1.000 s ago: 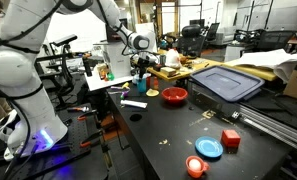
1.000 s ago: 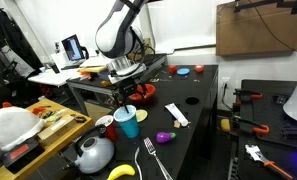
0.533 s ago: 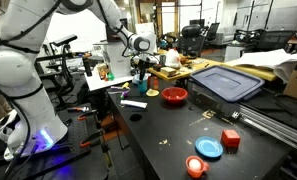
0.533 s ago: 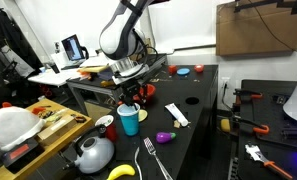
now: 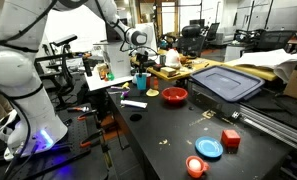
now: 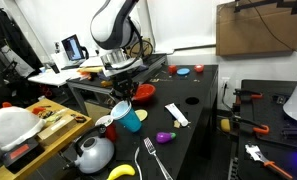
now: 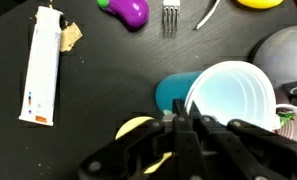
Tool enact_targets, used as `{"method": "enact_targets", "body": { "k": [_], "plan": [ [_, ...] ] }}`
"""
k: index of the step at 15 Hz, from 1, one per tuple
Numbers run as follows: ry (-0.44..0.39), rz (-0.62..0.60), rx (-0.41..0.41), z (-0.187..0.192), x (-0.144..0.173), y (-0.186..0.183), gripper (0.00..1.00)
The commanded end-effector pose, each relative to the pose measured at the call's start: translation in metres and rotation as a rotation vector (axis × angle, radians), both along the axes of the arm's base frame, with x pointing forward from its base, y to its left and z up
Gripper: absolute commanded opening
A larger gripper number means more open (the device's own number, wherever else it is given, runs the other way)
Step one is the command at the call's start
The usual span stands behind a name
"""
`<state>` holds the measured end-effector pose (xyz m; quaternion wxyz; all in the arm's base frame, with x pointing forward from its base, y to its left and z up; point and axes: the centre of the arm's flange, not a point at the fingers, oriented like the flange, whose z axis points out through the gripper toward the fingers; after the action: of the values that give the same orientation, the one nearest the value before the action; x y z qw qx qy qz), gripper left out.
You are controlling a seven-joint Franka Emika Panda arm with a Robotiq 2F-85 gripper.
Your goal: Move the stacked blue cups to the right.
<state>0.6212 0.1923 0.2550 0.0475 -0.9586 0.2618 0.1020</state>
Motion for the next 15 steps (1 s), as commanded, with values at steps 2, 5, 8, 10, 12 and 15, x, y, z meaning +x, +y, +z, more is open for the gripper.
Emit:
{"method": "enact_targets", "body": {
  "k": [2, 5, 8, 10, 12, 15],
  "plan": [
    [-0.073, 0.068, 0.024, 0.059, -0.019, 0.007, 0.01],
    [-0.097, 0.087, 0.034, 0.094, -0.030, 0.004, 0.01],
    [-0.119, 0.069, 0.028, 0.123, -0.046, -0.010, 0.01],
    [-0.135, 0.048, 0.013, 0.138, -0.056, -0.023, 0.01],
    [-0.153, 0.013, 0.007, 0.150, -0.065, -0.040, 0.01],
    [-0.167, -0.052, 0.000, 0.161, -0.076, -0.070, 0.01]
  ]
}}
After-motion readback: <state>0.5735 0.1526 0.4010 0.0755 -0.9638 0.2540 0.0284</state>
